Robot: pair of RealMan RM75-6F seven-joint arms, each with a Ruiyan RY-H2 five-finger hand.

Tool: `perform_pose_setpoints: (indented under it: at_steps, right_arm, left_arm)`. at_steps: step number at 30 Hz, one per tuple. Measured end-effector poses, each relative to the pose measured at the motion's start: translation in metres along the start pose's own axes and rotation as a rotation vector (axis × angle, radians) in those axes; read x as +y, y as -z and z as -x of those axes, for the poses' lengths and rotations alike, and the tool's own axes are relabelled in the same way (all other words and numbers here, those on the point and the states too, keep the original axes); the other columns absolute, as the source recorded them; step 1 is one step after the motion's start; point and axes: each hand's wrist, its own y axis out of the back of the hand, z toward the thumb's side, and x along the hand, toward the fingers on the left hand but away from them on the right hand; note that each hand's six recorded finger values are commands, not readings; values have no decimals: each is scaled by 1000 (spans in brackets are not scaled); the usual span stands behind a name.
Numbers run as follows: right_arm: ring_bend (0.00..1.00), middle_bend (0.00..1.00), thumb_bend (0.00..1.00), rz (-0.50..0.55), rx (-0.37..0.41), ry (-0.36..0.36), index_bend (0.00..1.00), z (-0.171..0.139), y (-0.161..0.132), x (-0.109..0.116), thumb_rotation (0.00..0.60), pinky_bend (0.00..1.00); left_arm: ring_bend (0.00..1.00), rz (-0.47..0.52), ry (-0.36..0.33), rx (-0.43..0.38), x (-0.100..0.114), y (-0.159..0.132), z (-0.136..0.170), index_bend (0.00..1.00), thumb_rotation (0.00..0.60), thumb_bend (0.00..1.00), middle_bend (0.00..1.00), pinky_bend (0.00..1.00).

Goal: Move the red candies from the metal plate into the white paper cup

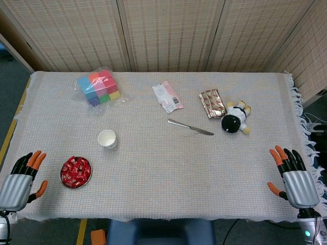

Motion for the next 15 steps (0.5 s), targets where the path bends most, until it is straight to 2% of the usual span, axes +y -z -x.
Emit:
perform_pose_setpoints:
  at_steps: [9,15]
  right_arm:
    - [0,0,116,19,9,39,0,-7,0,10,600,0]
    - [0,0,115,18,2,36,0,-6,1,10,600,0]
  left_arm:
    - [0,-16,24,-25,-9,-11,3,0,600,409,0,217]
    - [0,-40,58,-56,-20,-23,5,0,600,415,0,402]
